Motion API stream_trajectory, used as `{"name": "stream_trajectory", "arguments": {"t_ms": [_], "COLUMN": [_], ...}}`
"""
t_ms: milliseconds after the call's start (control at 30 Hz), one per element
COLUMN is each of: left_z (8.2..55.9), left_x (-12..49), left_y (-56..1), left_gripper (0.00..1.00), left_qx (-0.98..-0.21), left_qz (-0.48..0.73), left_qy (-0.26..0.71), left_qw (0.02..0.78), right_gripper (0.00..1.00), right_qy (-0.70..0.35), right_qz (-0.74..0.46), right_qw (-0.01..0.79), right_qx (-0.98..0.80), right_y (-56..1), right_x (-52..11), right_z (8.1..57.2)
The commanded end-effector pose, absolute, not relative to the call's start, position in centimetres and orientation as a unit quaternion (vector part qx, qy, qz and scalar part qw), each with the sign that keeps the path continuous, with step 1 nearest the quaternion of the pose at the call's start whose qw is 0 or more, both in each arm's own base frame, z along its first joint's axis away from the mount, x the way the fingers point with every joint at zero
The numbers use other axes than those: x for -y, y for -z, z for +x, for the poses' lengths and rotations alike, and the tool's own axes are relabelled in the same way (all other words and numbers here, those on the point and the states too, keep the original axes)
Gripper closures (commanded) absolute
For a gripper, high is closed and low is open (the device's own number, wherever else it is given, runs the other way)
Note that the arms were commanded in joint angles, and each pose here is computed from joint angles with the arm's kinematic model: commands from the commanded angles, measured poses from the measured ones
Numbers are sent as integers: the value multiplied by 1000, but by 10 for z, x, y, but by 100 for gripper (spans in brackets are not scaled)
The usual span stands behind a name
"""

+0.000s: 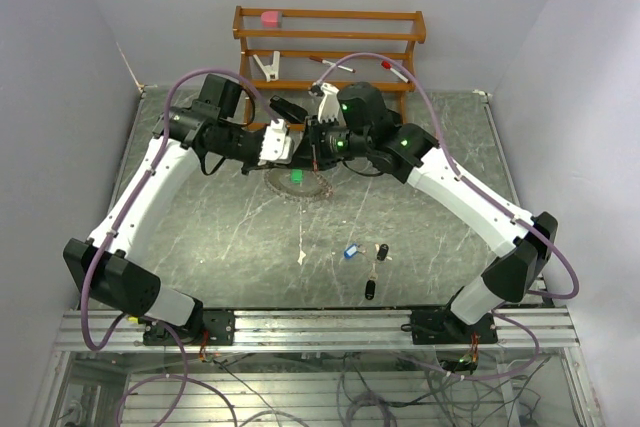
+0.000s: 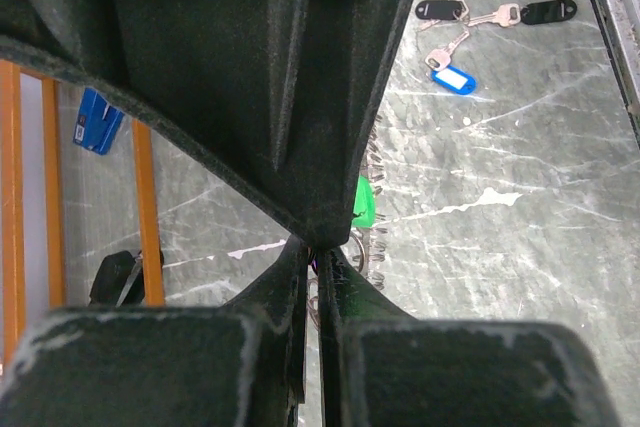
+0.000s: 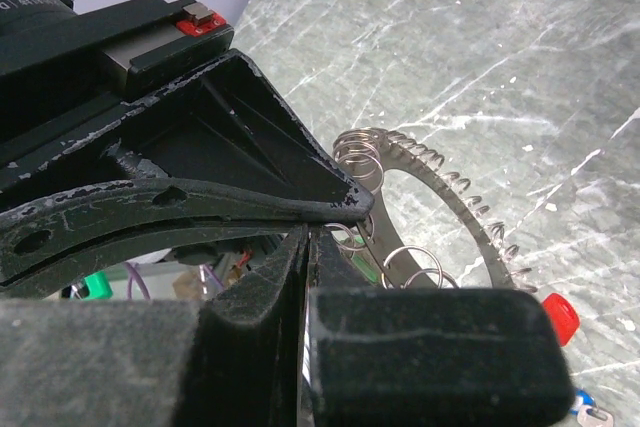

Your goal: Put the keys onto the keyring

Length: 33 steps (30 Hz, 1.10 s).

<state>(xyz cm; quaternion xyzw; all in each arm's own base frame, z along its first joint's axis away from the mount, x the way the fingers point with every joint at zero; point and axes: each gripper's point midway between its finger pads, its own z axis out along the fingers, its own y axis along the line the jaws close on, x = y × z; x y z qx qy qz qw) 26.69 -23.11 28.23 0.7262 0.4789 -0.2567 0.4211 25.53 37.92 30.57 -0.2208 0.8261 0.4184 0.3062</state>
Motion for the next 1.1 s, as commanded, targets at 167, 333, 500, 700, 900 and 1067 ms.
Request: {"name": "stream_trajectory", "arguments": {"t_ms": [167, 333, 500, 700, 900, 1067], "left_z": [281, 284, 288, 290, 292, 297], "left_x": [252, 257, 267, 276, 281, 285], "left_y": [-321, -329, -351, -373, -382, -387], "left_gripper": [93, 93, 93, 93, 93, 93], "left_qx": [-464, -466, -454, -438, -432, -430], "left_qz": [700, 687, 674, 662, 653, 648], "left_qy": [260, 274, 297, 316, 330, 333], "left_qw": [477, 485, 502, 520, 527, 533], "right_gripper": [100, 100, 100, 100, 100, 100], "right_qy": [-452, -449, -446, -457, -459, -467], "right_qz": [-171, -147, -125, -95, -85, -58], "right_qw": [311, 325, 335, 353, 357, 366], "right_qx": [-818, -819, -821, -811, -809, -802], "right_y": [-330, -343, -349, -366, -372, -375], "right_x": [-392, -386, -376, -363, -364, -362], "right_z": [264, 270, 275, 284, 294, 303]}}
